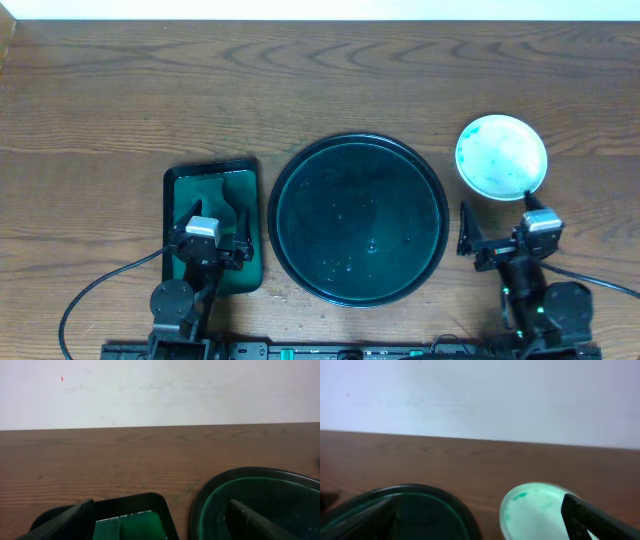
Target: Clean dirty plates on tray and stack at the side
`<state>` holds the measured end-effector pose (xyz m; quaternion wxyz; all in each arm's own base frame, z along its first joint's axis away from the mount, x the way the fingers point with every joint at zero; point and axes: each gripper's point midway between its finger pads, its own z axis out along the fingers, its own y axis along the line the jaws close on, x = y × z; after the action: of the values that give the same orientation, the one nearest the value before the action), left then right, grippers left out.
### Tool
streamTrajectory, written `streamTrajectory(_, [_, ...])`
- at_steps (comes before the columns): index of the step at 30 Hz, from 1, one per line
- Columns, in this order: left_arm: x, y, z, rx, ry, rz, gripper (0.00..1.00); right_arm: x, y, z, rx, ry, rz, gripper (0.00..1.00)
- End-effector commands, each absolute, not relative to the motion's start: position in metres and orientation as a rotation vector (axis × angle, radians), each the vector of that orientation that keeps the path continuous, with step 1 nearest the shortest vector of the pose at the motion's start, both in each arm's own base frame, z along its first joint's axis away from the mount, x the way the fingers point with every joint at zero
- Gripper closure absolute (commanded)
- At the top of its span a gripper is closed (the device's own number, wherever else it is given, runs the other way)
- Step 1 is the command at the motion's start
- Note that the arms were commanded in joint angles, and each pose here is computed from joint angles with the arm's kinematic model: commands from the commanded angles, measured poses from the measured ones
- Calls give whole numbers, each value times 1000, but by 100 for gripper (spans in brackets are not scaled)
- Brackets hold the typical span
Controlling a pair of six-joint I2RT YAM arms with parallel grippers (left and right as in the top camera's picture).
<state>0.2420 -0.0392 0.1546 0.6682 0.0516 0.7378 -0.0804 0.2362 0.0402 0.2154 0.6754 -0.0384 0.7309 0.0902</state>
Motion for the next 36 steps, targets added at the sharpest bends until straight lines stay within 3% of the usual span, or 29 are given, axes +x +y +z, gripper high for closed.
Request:
streamTrajectory(1, [241,-42,140,126,1710,-194,17,237,41,198,23,1635,314,1])
streamTrajectory(19, [241,-42,140,126,1710,-194,17,245,26,159,120,1640,328,1])
streamTrajectory(36, [241,-42,140,126,1710,-194,17,243,38,160,-187,1621,153,1])
